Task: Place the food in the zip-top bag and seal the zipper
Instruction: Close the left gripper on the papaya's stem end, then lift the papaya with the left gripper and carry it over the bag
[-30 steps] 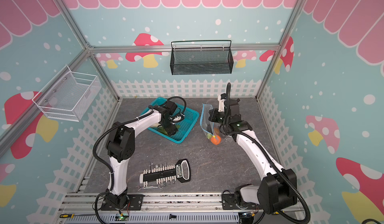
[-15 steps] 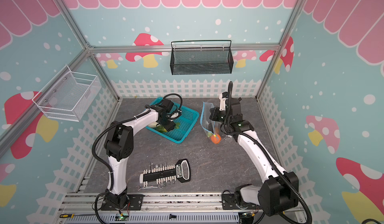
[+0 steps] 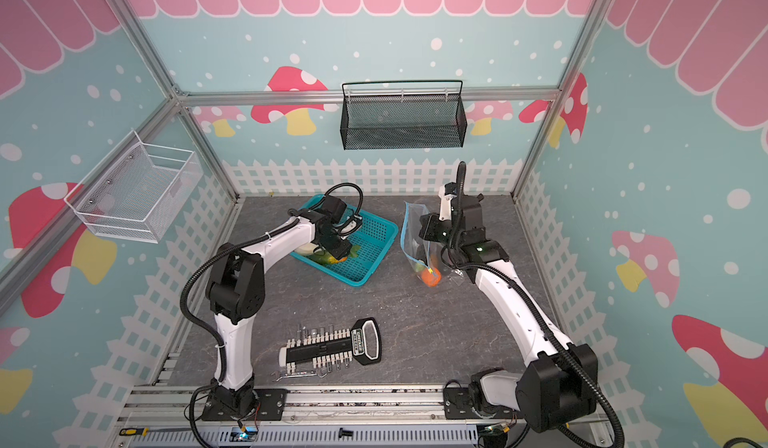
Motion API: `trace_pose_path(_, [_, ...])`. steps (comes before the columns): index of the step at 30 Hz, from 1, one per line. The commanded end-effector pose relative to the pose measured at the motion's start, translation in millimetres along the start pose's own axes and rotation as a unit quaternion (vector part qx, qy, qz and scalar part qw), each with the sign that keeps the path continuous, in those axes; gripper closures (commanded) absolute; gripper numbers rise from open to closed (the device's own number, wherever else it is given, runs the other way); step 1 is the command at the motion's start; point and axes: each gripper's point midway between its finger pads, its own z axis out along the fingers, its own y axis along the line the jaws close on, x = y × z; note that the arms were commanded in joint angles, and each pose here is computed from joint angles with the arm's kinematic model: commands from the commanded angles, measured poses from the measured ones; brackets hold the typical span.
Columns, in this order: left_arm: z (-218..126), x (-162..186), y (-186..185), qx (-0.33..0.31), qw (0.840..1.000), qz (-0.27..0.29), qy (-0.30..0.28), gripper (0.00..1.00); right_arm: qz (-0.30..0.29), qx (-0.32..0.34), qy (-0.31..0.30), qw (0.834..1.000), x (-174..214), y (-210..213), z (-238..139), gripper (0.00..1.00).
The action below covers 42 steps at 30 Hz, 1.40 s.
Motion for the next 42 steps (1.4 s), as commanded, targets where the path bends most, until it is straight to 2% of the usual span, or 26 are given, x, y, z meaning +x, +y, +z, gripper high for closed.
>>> trace_pose_path(1, [-10, 2, 2, -0.007, 1.0, 0.026, 0.0, 0.4, -0.002, -0.009, -0.023, 1.0, -15, 8, -8, 0.98])
trace_pose_path(3, [-5, 12, 4, -0.015, 0.999, 0.041, 0.021, 0.29, -0.001, -0.011, -0.021, 1.0, -14, 8, -7, 0.98])
trace_pose_path(6, [4, 25, 4, -0.02, 0.997, 0.059, 0.046, 0.22, -0.001, -0.011, -0.02, 1.0, -13, 7, -6, 0.98])
trace_pose_path(11, [13, 33, 4, -0.02, 0.996, 0.067, 0.064, 0.21, -0.004, -0.009, -0.02, 1.0, -13, 6, -7, 0.98])
trace_pose_path(13, [14, 38, 16, -0.019, 0.996, 0.047, 0.067, 0.22, -0.004, -0.008, -0.02, 1.0, -12, 6, -7, 0.98])
trace_pose_path(18, [23, 38, 19, 0.003, 0.998, 0.01, 0.062, 0.28, -0.004, -0.005, -0.02, 1.0, -11, 4, -7, 0.98])
trace_pose_path(23, [33, 38, 18, 0.013, 0.998, -0.001, 0.069, 0.36, -0.006, -0.005, -0.025, 1.0, -14, 5, -10, 0.98])
trace_pose_path(29, [17, 26, 22, 0.007, 0.999, -0.009, 0.053, 0.43, -0.005, -0.006, -0.024, 1.0, -16, 6, -8, 0.97])
trace_pose_path(32, [8, 22, 23, 0.004, 0.999, -0.013, 0.043, 0.53, -0.003, -0.007, -0.022, 1.0, -15, 6, -6, 0.97])
trace_pose_path(34, [3, 20, 24, 0.001, 0.998, -0.043, 0.038, 0.59, -0.003, -0.009, -0.023, 1.0, -16, 6, -6, 0.97])
trace_pose_path(38, [-9, 17, 19, 0.029, 0.995, -0.089, 0.019, 0.59, -0.001, -0.008, -0.023, 1.0, -14, 5, -4, 0.98])
trace_pose_path(42, [-36, -2, 7, 0.066, 0.988, -0.138, -0.025, 0.6, 0.001, -0.006, -0.022, 1.0, -13, 4, -3, 0.98])
